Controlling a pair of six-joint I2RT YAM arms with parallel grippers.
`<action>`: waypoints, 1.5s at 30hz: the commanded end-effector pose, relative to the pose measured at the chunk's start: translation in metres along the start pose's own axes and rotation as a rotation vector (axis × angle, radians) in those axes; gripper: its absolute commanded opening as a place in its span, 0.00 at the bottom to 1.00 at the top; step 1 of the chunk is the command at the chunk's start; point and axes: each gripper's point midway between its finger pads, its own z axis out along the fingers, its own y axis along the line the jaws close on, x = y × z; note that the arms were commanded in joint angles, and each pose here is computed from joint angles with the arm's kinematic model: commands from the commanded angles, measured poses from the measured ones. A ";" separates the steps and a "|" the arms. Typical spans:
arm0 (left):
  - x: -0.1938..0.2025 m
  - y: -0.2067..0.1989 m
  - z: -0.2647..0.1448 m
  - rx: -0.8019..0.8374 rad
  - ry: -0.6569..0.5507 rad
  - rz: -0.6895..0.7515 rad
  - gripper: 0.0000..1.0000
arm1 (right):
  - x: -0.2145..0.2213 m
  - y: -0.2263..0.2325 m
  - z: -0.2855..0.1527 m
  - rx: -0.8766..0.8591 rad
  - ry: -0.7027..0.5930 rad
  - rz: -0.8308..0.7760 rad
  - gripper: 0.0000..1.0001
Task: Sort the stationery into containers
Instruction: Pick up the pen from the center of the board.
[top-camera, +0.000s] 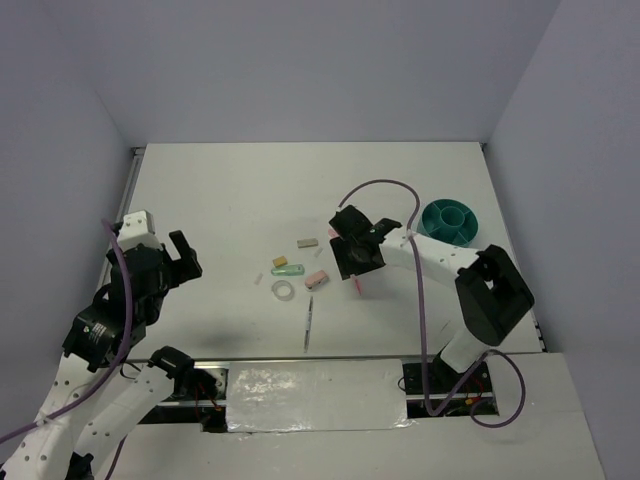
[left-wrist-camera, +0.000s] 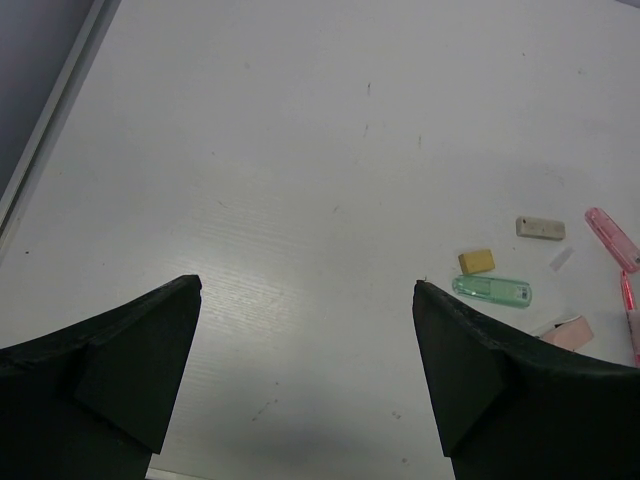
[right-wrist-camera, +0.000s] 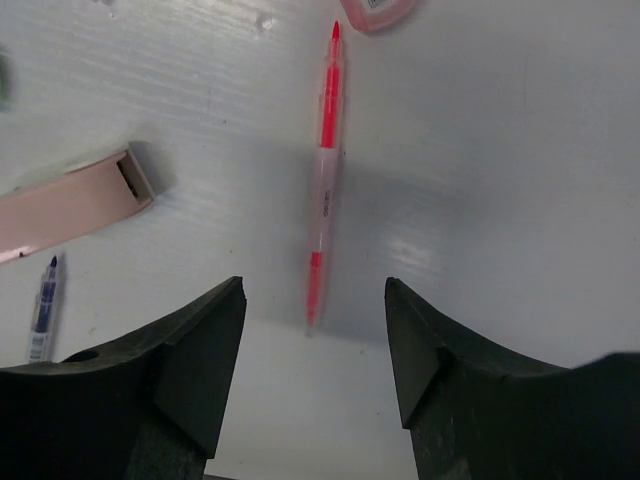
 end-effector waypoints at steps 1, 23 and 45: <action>-0.006 -0.008 0.002 0.032 -0.027 -0.019 0.99 | -0.030 0.004 0.006 -0.021 -0.055 0.005 0.65; -0.007 -0.010 0.001 0.047 -0.030 -0.020 0.99 | 0.003 0.004 0.054 -0.067 0.104 0.001 0.22; 0.010 -0.047 0.015 0.131 0.170 0.036 0.99 | -0.030 0.016 -0.127 -0.386 -0.379 0.082 0.00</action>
